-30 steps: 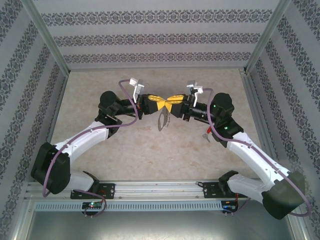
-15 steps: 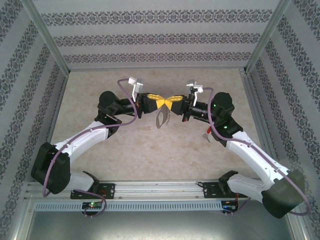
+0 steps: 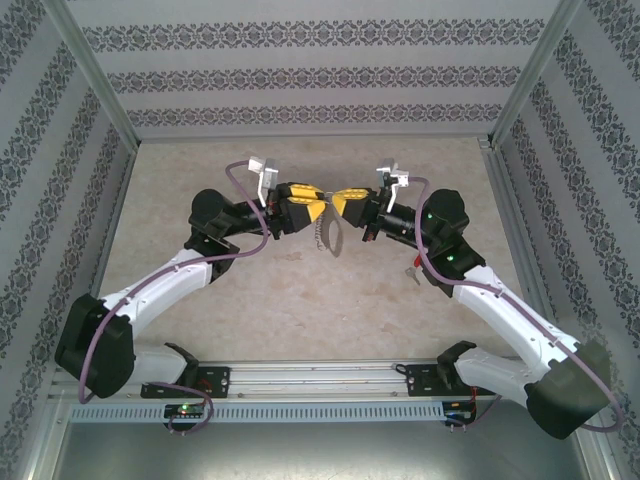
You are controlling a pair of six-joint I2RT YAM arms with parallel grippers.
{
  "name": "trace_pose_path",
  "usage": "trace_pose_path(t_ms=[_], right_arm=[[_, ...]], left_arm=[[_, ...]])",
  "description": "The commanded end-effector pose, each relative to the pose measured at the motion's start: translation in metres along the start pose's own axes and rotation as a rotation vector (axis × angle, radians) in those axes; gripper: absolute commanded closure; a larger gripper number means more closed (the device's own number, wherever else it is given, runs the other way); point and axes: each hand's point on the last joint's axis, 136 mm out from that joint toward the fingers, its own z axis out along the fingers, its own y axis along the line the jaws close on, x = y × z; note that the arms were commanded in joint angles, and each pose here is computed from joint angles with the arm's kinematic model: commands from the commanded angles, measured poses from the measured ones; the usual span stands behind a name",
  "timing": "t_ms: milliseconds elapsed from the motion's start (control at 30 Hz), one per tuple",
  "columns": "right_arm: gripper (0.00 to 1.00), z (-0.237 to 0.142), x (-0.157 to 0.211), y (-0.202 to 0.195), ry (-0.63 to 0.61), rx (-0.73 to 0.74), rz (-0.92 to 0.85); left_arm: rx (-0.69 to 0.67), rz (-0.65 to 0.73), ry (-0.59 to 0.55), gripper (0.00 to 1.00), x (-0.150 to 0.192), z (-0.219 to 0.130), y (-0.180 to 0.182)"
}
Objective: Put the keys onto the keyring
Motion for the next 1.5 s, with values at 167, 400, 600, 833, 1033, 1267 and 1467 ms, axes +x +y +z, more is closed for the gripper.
trace_pose_path(t_ms=[167,400,600,833,1033,1267,1467], right_arm=[[1.0,-0.016,-0.035,0.004,-0.2,0.043,-0.052],[1.0,-0.017,-0.054,0.016,-0.289,0.018,-0.066],[1.0,-0.011,-0.061,0.028,-0.313,-0.022,-0.075],[1.0,-0.004,-0.057,0.028,-0.299,-0.032,-0.067],[1.0,-0.001,-0.054,0.024,-0.295,-0.029,-0.055],[1.0,0.002,-0.054,0.023,-0.291,-0.035,-0.048],[1.0,0.004,-0.052,0.022,-0.286,-0.038,-0.042]], left_arm=[[-0.005,0.034,-0.211,0.53,-0.036,-0.012,-0.016],[0.041,-0.052,-0.242,0.56,-0.04,-0.008,-0.012],[0.102,-0.118,-0.257,0.63,-0.04,-0.001,-0.005],[0.128,-0.118,-0.256,0.67,-0.044,0.004,-0.007],[0.13,-0.093,-0.268,0.66,-0.048,0.001,-0.013],[0.132,-0.102,-0.262,0.67,-0.046,0.002,-0.012],[0.136,-0.118,-0.251,0.67,-0.044,0.004,-0.01]])
